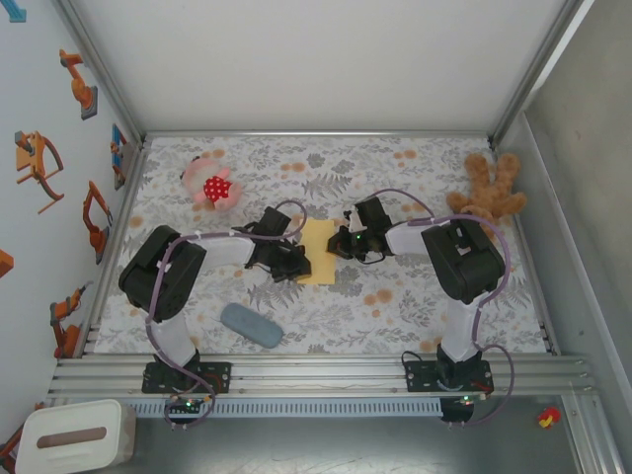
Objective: Fold a paper plane with a square sheet of paper (pick it up from the middle)
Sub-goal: First fold the square sheet of paper in half at the center of the table.
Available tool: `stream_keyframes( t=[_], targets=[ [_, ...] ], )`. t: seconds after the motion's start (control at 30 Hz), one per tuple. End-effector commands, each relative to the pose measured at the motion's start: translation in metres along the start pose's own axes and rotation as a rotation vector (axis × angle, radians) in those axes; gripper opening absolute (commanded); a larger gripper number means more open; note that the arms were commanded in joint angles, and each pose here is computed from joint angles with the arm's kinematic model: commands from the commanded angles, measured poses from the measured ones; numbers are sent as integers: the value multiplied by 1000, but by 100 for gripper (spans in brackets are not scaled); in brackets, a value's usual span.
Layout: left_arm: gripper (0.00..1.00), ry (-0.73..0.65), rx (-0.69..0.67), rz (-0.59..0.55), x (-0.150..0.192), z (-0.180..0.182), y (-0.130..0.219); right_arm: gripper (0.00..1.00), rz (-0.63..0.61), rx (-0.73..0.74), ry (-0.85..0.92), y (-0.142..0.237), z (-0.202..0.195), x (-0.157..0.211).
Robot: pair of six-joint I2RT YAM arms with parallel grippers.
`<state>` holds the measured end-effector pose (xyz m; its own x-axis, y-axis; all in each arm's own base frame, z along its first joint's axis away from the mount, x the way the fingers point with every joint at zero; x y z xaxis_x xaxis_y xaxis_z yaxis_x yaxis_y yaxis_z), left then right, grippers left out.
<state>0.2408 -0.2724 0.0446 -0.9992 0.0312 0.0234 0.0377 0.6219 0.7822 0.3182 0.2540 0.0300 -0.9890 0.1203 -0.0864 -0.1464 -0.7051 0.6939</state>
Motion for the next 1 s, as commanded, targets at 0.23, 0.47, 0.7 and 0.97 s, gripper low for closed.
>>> stream_keyframes(
  t=[0.23, 0.47, 0.7, 0.97],
  targets=[
    [0, 6, -68, 18, 26, 13, 22, 0, 137, 467, -99, -3, -103, 51],
    [7, -64, 32, -108, -7, -34, 50, 1, 18, 161, 71, 27, 13, -8],
    [19, 38, 52, -167, -44, -28, 42, 13, -74, 138, 42, 63, 36, -6],
    [19, 100, 11, -174, -70, -18, 23, 36, -82, 154, -69, 81, 13, 33]
  ],
)
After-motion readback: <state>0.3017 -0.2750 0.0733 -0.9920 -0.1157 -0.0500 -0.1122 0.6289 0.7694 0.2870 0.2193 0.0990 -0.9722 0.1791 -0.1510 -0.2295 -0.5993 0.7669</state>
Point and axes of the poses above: each hand's point on the last joint's axis, 136 mm out from that joint toward the fingers, its own y axis back along the fingers, its own z axis along the line the jaws close on, x = y × z, the point moved 4 cm from there along y, back along the fingers, and after that the axes turned 1 degree about -y, right-handed, at the moved point
